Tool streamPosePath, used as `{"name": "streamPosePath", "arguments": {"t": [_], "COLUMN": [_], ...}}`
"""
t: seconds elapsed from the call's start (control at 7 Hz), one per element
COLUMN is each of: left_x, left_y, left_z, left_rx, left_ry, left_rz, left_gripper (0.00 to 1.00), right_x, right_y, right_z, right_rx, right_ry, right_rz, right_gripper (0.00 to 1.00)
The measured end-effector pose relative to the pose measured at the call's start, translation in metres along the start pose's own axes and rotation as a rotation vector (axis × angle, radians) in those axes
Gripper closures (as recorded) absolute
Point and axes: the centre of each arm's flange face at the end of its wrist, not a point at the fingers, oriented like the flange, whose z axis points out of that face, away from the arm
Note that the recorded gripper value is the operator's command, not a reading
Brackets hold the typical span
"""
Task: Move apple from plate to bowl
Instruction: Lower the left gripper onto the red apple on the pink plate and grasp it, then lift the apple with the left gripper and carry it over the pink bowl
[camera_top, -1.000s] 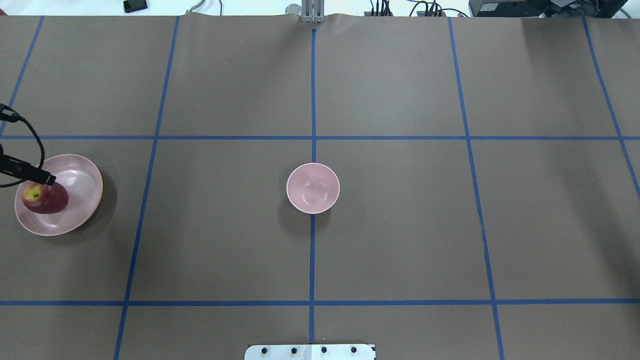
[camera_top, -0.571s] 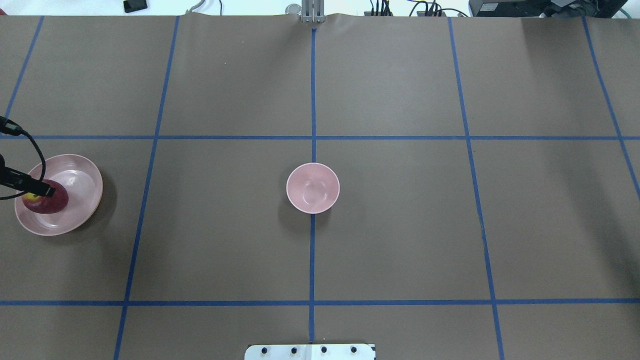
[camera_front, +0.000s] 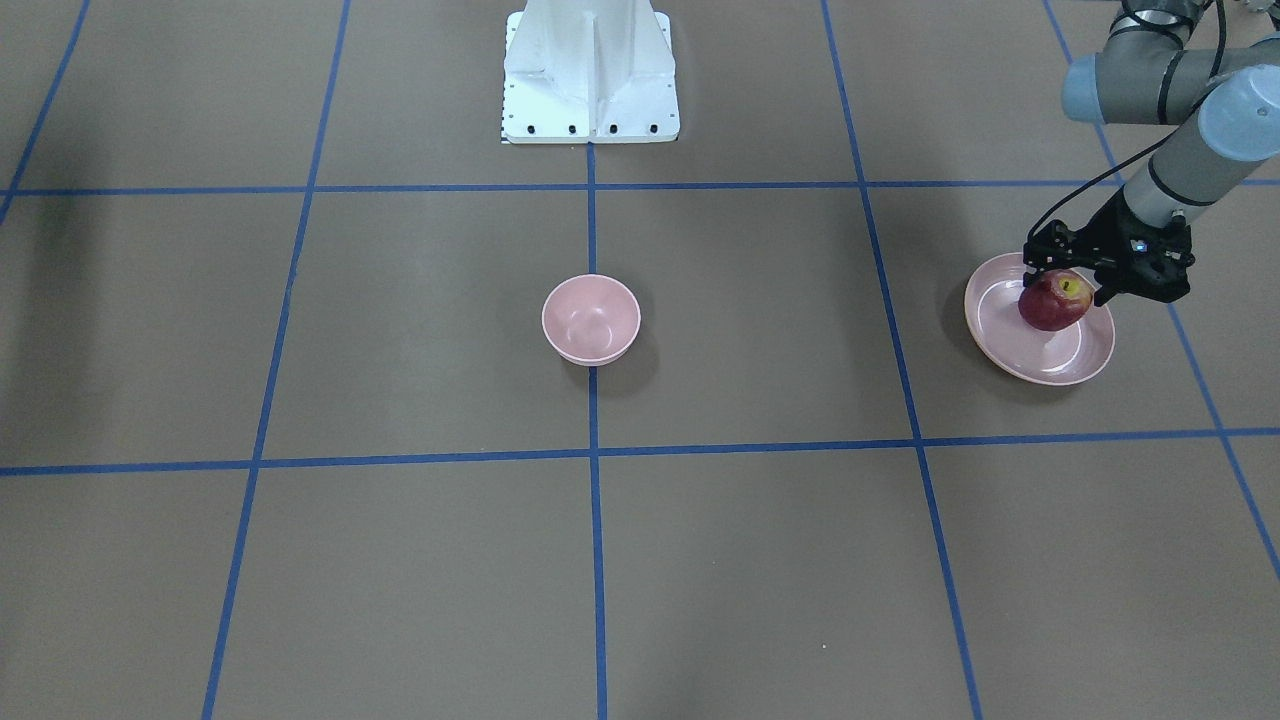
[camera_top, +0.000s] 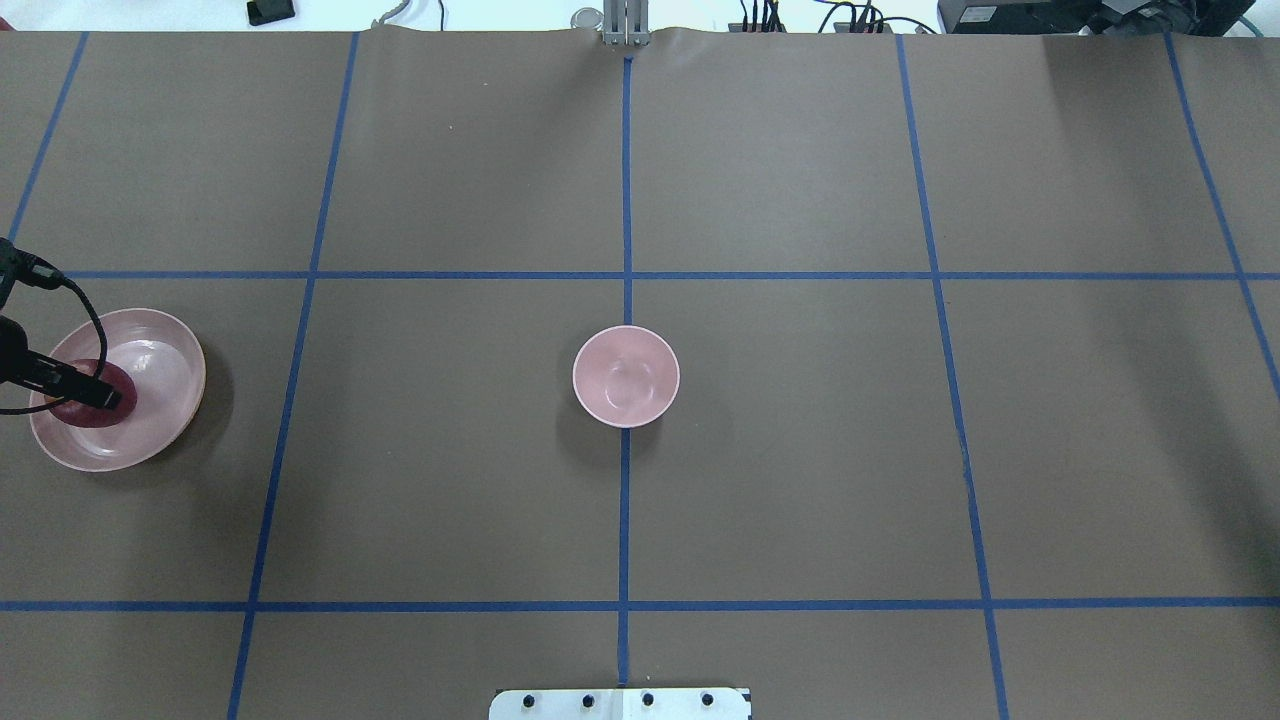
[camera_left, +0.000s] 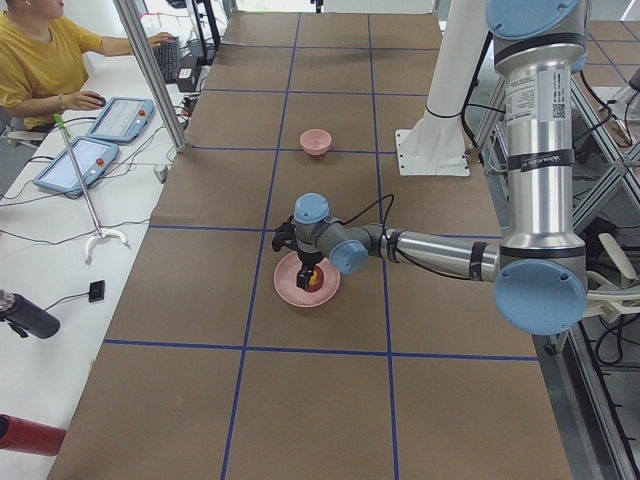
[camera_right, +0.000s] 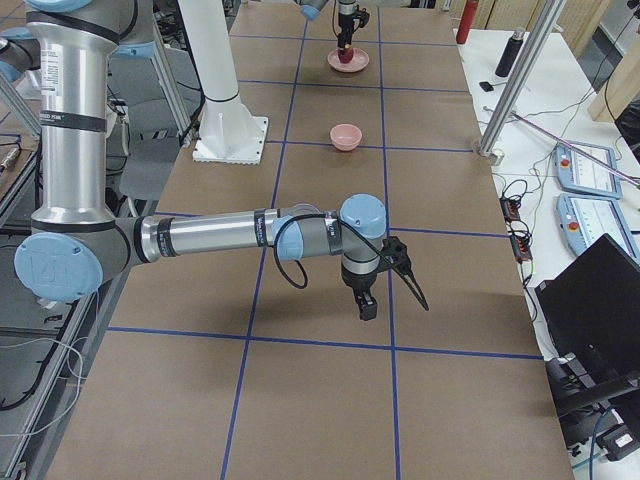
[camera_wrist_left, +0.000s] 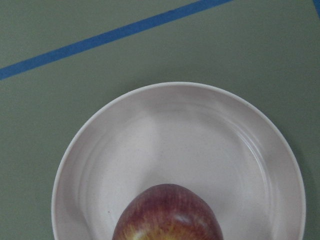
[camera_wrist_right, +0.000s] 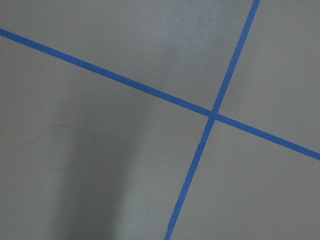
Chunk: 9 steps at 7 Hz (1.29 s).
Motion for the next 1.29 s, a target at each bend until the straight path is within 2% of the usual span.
{"name": "streamPosePath", "arguments": {"t": [0.29,0.43,0.71,0.86,1.14,1.29], "left_x": [-0.002,-0.001,0.000,0.002,0.026,0.053], "left_y": [-0.001,-0.002,-0.004,-0.005,-0.024,-0.049], "left_z": [0.010,0.014,0.020,0.019,0.003,-0.014], "left_rx": [-0.015,-0.019,-0.026,-0.026,-0.013,-0.022], "left_ry": [-0.003,-0.002,-0.001,0.002,0.024,0.024], "left_rz": [-0.002,-0.001,0.001,0.003,0.016,0.008], "left_gripper": [0.05,0.26,0.74,0.91,0.92,0.92], "right_x": [0.001,0.001,0.001,0.001,0.001,0.001], "right_y": [0.000,0.000,0.000,0.000,0.000,0.001], "right_z": [0.000,0.001,0.001,0.001,0.001,0.001], "right_rx": [-0.001,-0.002,-0.002,-0.002,-0.002,-0.003], "right_ry": [0.004,0.005,0.005,0.004,0.004,0.003], "right_rz": [0.000,0.001,0.001,0.001,0.001,0.002], "right_gripper": [0.00,0.00,0.00,0.00,0.00,0.00]}}
